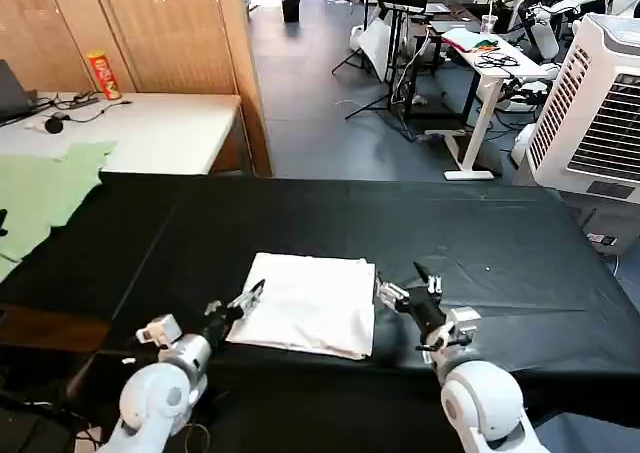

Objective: Fold and organize the clothes.

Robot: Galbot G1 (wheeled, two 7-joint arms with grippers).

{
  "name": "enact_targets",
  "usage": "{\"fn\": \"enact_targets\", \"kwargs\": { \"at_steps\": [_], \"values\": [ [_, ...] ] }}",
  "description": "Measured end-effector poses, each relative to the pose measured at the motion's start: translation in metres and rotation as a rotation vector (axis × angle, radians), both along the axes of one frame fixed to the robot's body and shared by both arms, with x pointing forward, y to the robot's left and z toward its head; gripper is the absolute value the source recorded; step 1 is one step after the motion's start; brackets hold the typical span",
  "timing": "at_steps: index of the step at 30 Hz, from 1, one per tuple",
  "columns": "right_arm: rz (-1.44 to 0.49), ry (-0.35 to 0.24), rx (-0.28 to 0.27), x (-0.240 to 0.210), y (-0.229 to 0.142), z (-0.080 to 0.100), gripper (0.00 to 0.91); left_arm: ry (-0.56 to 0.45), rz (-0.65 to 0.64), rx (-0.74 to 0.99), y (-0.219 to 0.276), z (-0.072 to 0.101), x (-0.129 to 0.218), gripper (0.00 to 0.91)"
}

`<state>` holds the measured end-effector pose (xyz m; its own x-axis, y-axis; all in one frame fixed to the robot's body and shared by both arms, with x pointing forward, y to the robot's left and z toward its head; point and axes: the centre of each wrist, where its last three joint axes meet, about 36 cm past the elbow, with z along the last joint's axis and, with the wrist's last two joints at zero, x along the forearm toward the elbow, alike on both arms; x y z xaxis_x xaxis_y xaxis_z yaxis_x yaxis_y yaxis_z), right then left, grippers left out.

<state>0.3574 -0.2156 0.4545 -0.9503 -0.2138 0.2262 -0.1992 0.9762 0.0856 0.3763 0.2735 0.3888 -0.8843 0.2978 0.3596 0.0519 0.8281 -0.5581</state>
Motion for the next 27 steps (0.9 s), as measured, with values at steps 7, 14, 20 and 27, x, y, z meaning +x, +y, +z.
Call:
{"fn": "enact_targets", "kwargs": {
  "at_steps": [7,14,20,27],
  "values": [
    [-0.004,-0.001,0.006,-0.001,0.001,-0.001,0.878,0.022,0.0,-0.091,0.001,0.0,0.004,0.0],
    [-0.007,-0.002,0.005,-0.001,0.001,-0.001,0.878,0.03,0.001,-0.096,-0.001,-0.003,0.008,0.0],
    [-0.012,-0.001,-0.002,-0.002,0.0,-0.002,0.878,-0.023,0.01,0.048,0.005,0.006,0.011,0.0],
    [-0.018,0.001,-0.021,-0.001,0.002,-0.006,0.878,-0.081,0.06,0.352,0.035,0.035,0.012,0.0]
  ]
}}
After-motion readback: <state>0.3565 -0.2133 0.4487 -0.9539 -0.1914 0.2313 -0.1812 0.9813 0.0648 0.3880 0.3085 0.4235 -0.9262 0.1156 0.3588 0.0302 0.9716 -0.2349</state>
